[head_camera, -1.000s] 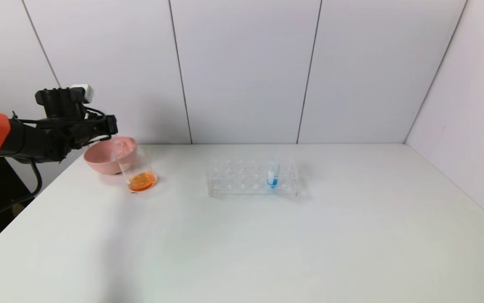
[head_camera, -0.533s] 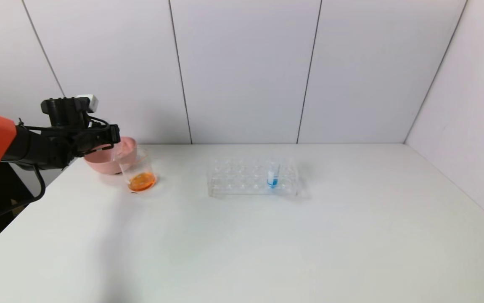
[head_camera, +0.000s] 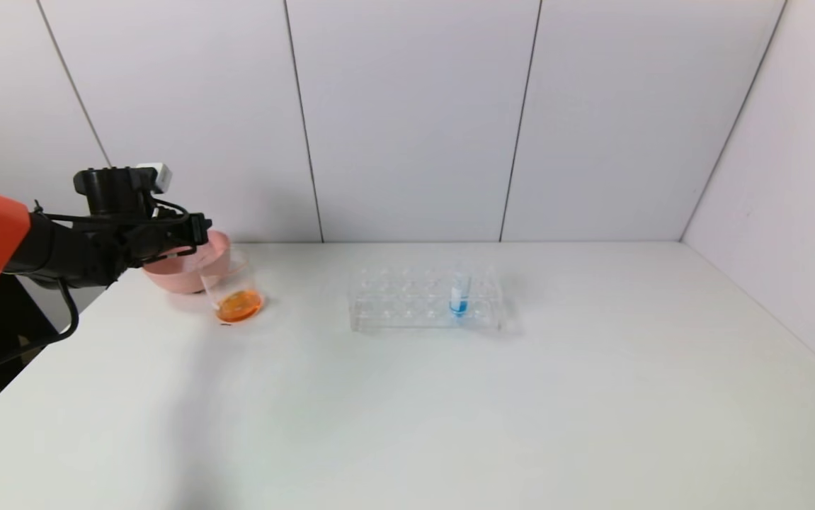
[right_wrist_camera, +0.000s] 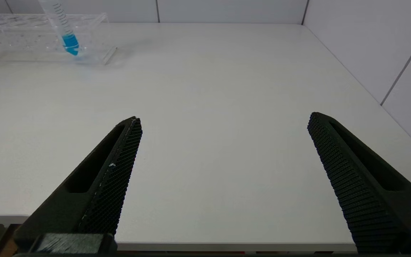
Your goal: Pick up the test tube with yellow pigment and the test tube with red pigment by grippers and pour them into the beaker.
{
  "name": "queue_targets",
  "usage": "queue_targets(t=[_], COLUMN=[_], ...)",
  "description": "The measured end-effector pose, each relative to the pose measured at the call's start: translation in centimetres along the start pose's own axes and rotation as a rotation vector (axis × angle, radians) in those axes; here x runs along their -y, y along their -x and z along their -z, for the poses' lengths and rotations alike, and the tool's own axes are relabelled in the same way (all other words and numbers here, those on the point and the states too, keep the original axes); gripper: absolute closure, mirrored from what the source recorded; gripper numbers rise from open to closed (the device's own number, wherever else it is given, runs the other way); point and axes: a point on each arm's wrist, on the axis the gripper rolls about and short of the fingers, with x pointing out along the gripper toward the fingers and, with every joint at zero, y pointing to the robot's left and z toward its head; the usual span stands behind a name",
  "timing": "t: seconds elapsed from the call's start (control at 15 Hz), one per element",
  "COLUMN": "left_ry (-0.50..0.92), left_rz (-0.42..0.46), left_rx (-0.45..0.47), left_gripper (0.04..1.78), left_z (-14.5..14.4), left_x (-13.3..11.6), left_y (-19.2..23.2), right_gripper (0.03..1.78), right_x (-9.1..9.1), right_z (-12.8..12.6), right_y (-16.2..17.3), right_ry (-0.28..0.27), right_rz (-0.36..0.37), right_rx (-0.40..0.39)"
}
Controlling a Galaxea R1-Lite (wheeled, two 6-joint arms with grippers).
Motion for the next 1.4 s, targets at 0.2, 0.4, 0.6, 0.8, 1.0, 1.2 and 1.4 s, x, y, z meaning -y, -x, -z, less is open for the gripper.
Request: queue_targets(t=[0.2,0.4,0.6,0.8,1.0,1.2,1.4], left_ry=[0.0,-0.001,-0.001,-0.006,-0.011,-0.019,-0.042], left_rz=[-0.001,-0.001,-0.002,-0.004,-0.008,-0.006,0.018], left_rx=[0.002,0.006,0.01,0.016,0.027,0.053,0.104], left_gripper=[0.54,0.18,0.04,0.04,0.04,0.04,0.04], left_z=[0.0,-0.2,-0.3,-0.4,-0.8,-2.1,-4.4], left_x=[0.0,0.0,0.0,0.0,0.1,0.5,1.9], left_y=[0.0,0.0,0.0,0.0,0.4,1.7,4.3], right_gripper=[0.11,0.11,0.11,0.11,0.11,0.11,0.11], right_x=[0.0,0.0,0.0,0.0,0.0,0.0,0.0], right_z=[0.0,0.0,0.0,0.0,0.0,0.0,0.0], right_y=[0.0,0.0,0.0,0.0,0.0,0.0,0.0], right_ry=[0.0,0.0,0.0,0.0,0.0,0.0,0.0], right_rz=[0.0,-0.001,0.0,0.0,-0.001,0.0,0.0], right_rx=[0.0,0.0,0.0,0.0,0.0,0.0,0.0])
